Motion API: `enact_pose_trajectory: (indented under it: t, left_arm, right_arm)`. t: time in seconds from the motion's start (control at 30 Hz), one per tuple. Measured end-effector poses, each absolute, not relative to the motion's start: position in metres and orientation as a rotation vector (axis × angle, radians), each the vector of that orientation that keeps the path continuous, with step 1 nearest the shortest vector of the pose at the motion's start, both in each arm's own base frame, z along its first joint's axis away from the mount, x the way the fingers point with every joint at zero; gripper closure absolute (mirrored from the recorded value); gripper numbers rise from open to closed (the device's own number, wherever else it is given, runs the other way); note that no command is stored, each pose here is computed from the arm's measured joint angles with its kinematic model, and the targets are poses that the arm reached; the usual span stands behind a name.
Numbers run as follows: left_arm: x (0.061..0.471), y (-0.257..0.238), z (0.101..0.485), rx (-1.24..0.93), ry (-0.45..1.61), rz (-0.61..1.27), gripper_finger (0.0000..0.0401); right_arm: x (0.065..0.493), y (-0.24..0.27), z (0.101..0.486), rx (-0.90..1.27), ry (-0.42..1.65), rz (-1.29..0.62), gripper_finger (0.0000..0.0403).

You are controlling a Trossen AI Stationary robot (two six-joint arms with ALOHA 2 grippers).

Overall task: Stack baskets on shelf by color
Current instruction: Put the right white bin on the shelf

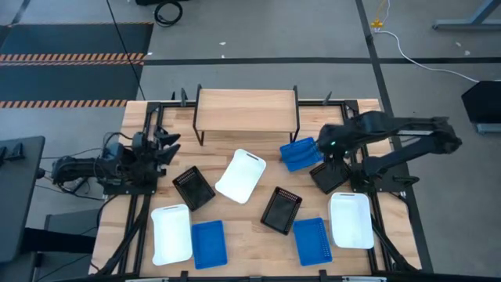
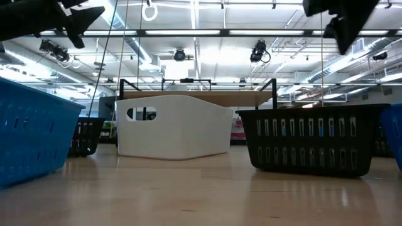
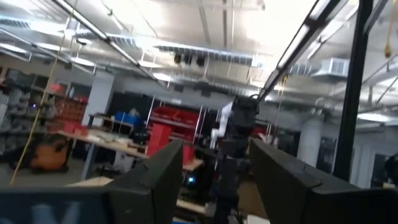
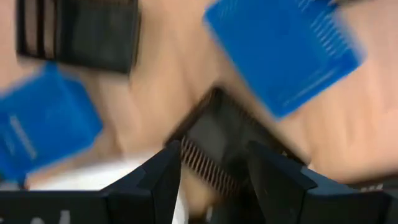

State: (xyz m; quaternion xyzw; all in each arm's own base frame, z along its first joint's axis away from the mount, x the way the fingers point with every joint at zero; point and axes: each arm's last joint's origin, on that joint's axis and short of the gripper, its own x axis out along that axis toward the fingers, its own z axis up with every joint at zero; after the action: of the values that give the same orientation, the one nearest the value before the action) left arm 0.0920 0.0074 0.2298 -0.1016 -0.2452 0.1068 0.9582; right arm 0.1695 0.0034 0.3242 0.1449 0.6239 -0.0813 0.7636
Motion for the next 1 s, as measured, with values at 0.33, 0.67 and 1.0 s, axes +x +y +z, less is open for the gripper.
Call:
enact_pose_trajectory:
  t: [0.33,0.67,1.0]
  left_arm:
    - [0.131,-0.001,0.256,-0.193,-0.322,0.168,0.0209]
    - [0.191,-0.019,0.281,-0.153,-0.184,0.109,0.0213]
    - [0.235,-0.039,0.288,-0.107,-0.1,0.057,0.0215]
  right_arm:
    - [0.168,0.031,0.31,0.322,1.599,-0.118,0.0213]
    - [0.166,0.06,0.305,0.192,1.613,-0.158,0.0213]
    - [0.17,0.087,0.276,0.127,1.623,-0.216,0.0213]
